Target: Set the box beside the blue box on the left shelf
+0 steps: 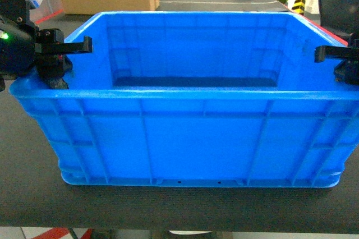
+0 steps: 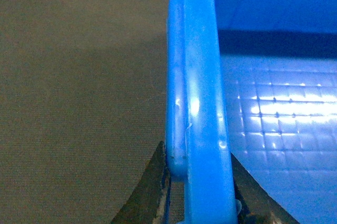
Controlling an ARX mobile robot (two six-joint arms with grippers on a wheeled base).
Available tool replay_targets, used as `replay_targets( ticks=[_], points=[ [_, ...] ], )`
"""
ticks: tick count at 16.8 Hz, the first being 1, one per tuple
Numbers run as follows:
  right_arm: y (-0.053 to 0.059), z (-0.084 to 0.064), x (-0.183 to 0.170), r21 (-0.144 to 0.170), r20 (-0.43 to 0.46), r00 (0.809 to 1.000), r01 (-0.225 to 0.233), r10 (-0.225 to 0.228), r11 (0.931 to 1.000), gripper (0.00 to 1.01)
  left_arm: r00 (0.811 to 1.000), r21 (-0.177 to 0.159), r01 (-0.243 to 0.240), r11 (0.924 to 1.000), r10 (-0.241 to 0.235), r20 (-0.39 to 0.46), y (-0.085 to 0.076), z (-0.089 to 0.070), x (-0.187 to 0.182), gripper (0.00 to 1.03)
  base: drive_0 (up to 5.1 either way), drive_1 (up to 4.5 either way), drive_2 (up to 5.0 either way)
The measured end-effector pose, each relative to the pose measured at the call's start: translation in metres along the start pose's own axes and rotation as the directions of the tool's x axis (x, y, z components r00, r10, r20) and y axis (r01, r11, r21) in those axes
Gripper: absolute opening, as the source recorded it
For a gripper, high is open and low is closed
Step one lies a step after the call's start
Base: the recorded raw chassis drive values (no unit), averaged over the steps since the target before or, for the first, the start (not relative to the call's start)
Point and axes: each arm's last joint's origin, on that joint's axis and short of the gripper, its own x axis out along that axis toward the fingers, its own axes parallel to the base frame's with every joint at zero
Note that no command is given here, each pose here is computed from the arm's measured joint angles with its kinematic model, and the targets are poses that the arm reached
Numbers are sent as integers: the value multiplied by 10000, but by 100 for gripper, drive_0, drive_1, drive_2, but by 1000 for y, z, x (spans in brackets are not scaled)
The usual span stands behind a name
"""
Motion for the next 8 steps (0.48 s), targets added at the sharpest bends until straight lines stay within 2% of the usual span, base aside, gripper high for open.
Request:
replay_targets(
  ticks=[1,5,6,8],
  points=[
    [1,1,-3,15,72,9998,-206,206,9998,9,10000,9,7,10000,-7,76,0,0,-1,18,0,0,0],
    [6,-1,-20,51,412,9986,-341,338,9994,8,9979,167,-113,9998,102,638,-3,-1,-18,17,0,0,0],
    [9,4,-29,24,856,9957,-360,356,9993,8,9930,168,-160,9997,139,1172,-4,3,-27,17,0,0,0],
    [14,16,-53,-108,2019,9790,-251,267,9996,8,9678,178,-285,9994,231,2507,-8,16,-50,16,0,0,0]
  ],
)
